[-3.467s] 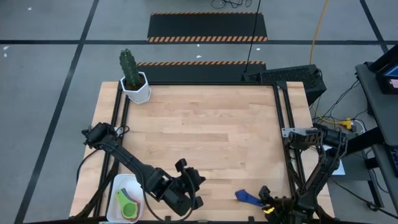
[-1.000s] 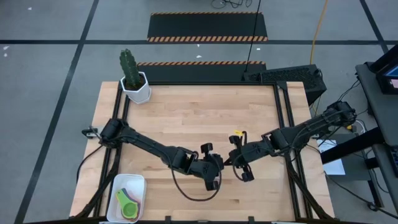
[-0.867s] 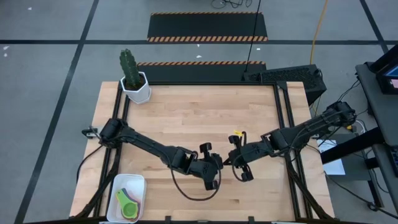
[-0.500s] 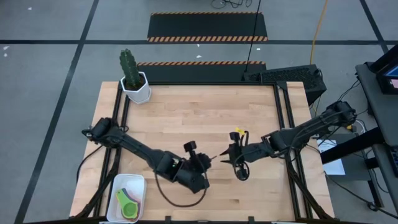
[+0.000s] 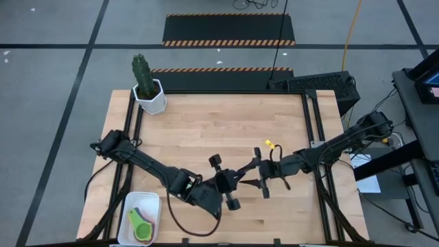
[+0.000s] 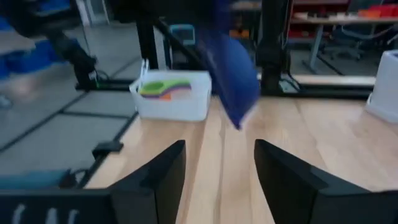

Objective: Nest measuring cups in basket
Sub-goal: Stack the dark blue measuring cup on top of the green measuring cup into the white bin

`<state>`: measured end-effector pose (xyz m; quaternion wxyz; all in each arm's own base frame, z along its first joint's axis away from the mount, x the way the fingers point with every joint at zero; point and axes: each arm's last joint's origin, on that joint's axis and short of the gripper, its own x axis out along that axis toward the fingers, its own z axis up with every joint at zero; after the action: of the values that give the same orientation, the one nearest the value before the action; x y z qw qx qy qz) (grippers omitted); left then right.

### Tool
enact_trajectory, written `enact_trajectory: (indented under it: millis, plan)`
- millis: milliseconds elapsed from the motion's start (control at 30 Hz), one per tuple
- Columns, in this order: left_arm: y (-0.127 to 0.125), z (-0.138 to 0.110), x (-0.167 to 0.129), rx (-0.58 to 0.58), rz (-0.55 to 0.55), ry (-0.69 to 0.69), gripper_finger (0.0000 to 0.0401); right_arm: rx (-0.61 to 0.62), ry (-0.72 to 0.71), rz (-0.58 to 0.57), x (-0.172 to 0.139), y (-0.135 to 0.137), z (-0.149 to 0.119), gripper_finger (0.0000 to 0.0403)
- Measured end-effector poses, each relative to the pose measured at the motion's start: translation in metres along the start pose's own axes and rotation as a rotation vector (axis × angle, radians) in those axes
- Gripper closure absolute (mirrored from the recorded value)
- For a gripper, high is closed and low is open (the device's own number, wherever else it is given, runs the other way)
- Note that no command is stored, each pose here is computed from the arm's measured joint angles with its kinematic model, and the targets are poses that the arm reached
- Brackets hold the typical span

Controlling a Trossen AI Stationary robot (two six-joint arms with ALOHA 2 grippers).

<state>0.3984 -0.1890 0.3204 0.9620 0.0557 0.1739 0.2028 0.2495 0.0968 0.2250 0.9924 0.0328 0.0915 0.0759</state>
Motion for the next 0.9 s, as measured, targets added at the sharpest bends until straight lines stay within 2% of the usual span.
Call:
enact_trajectory:
  millis: [167, 267, 500, 700, 800, 900]
  plan:
    - [-0.003, 0.023, -0.001, -0.001, -0.033, -0.172, 0.0396, -0.005, -0.147, 0.019, -0.004, 0.000, 0.004, 0.0219]
    - [-0.003, 0.028, 0.004, 0.010, -0.024, -0.226, 0.0392, -0.030, -0.217, 0.061, -0.007, 0.003, 0.010, 0.0220]
    - [0.000, 0.039, 0.010, -0.004, -0.159, -0.328, 0.0393, -0.088, -0.298, 0.093, -0.010, 0.009, 0.017, 0.0220]
    - [0.000, 0.040, 0.013, 0.019, -0.152, -0.364, 0.0396, -0.086, -0.309, 0.098, -0.010, 0.010, 0.018, 0.0223]
    - [0.000, 0.042, 0.013, 0.021, -0.153, -0.379, 0.0393, -0.095, -0.326, 0.104, -0.011, 0.013, 0.019, 0.0242]
    - [0.000, 0.044, 0.012, 0.029, -0.164, -0.397, 0.0396, -0.111, -0.350, 0.106, -0.013, 0.015, 0.021, 0.0282]
